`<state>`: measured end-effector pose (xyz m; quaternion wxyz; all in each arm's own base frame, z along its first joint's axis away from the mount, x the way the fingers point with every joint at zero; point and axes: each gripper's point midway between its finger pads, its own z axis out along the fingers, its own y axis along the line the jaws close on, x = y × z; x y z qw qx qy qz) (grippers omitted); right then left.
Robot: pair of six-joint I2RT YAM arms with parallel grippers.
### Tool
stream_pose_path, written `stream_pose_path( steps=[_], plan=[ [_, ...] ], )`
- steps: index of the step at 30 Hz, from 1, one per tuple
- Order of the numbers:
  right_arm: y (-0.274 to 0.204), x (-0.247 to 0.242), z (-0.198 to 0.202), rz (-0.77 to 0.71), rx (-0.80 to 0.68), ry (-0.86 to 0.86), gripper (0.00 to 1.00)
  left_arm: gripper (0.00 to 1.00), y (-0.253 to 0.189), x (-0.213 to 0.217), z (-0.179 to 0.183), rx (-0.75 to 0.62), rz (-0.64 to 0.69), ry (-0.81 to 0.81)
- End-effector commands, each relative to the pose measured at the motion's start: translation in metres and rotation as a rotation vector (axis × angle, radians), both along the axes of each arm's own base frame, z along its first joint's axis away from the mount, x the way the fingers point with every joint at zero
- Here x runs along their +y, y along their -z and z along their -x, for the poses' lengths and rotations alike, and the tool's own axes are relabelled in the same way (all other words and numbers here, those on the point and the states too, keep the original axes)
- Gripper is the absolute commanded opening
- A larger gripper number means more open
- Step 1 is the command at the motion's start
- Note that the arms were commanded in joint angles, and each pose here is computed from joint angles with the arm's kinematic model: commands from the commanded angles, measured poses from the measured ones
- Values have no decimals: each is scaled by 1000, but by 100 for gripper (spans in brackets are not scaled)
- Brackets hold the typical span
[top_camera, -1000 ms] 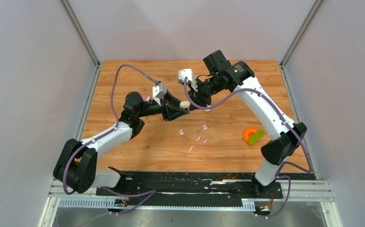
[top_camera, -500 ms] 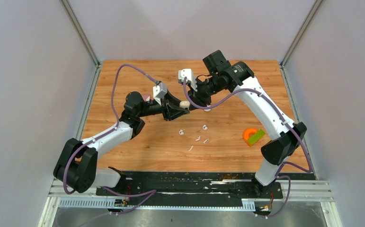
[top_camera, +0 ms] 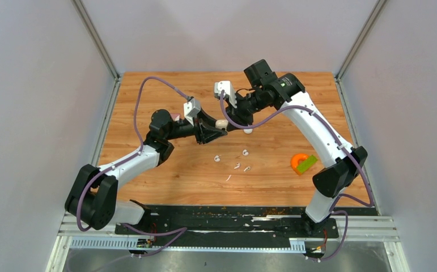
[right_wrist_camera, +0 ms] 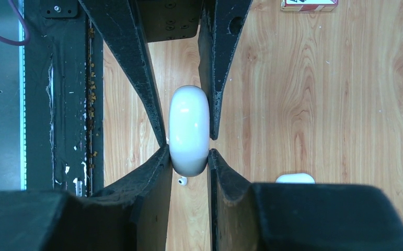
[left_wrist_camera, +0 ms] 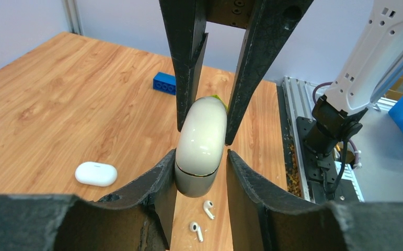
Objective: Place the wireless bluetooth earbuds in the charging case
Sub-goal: Adjust the charging case at the center of the board, then open the charging case at the center of the board.
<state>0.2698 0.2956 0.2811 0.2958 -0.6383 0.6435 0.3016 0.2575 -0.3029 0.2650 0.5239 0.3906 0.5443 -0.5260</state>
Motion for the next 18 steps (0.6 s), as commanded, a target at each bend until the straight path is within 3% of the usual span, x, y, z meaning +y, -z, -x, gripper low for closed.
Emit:
stream_pose_path(
  steps=[1, 14, 18],
  plan=[
    [-23, 1, -2, -67, -44, 2, 7, 44, -18, -2, -2, -49, 29, -2],
    [-20, 0, 0, -64, -37, 1, 7, 28, -17, -2, -5, -35, 29, -13],
    [-17, -2, 1, -58, -25, 3, 14, 11, -17, -1, -6, -32, 30, -17]
  ],
)
